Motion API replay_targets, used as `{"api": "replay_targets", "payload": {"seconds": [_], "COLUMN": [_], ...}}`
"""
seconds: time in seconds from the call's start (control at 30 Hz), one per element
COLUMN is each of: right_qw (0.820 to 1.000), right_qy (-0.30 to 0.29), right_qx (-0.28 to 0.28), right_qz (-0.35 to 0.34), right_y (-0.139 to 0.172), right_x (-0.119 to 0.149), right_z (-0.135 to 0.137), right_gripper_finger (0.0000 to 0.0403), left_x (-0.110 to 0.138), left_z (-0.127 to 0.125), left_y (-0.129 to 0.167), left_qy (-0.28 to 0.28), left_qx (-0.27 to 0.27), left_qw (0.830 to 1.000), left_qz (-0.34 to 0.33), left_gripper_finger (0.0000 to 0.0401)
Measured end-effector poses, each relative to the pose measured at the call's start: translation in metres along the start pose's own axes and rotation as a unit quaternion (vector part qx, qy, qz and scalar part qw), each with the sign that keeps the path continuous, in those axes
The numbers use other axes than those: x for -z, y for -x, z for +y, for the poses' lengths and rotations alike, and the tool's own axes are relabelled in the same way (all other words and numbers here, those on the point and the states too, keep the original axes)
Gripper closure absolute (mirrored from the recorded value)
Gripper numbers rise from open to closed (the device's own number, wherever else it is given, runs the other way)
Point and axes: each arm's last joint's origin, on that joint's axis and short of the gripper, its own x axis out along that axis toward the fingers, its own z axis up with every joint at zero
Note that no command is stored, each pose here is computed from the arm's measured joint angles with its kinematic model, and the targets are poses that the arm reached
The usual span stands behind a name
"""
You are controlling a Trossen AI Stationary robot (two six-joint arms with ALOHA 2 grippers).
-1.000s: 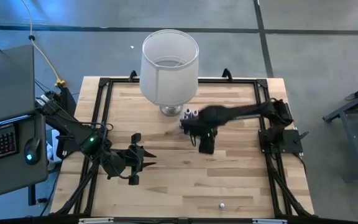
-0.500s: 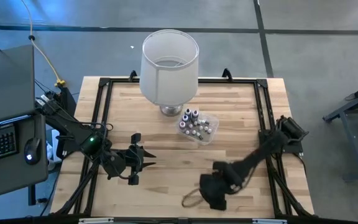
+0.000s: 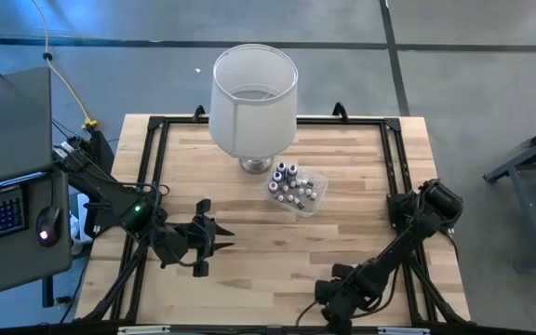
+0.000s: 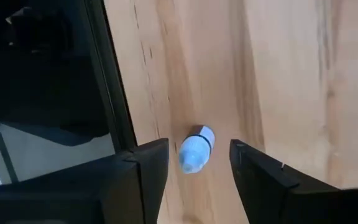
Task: Pick & Place food coloring
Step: Put the small red food coloring bottle into the transparent bin
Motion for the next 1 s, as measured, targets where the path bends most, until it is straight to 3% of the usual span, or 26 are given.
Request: {"api": "replay_targets", "payload": {"seconds": [0.4, 0.63, 0.77, 0.9, 1.0], "right_qw": [1.0, 0.999, 0.998, 0.996, 0.996], "right_qy": [0.005, -0.007, -0.024, -0.044, -0.025], "right_qx": [-0.01, -0.027, -0.038, -0.063, -0.073], "right_qz": [0.017, 0.023, 0.036, 0.053, 0.041], "right_y": [-0.021, -0.028, -0.028, -0.024, -0.012], "right_x": [0.01, 0.008, 0.001, -0.018, -0.039], "right_z": [-0.018, -0.026, -0.031, -0.036, -0.036], "right_gripper_finger": [0.025, 0.03, 0.0336, 0.0337, 0.0327], "left_x": [-0.001, -0.002, -0.002, -0.002, -0.003], "left_z": [0.0, 0.0, 0.001, 0.001, 0.002], "left_y": [0.0, 0.0, 0.0, 0.0, 0.0], "left_qy": [0.015, 0.013, 0.011, 0.011, 0.011], "left_qx": [-0.01, -0.011, -0.019, -0.027, -0.039], "left_qw": [1.0, 1.0, 1.0, 0.999, 0.999], "left_qz": [-0.01, -0.013, -0.016, -0.019, -0.025], "left_gripper_finger": [0.0302, 0.0302, 0.0302, 0.0302, 0.0302]}}
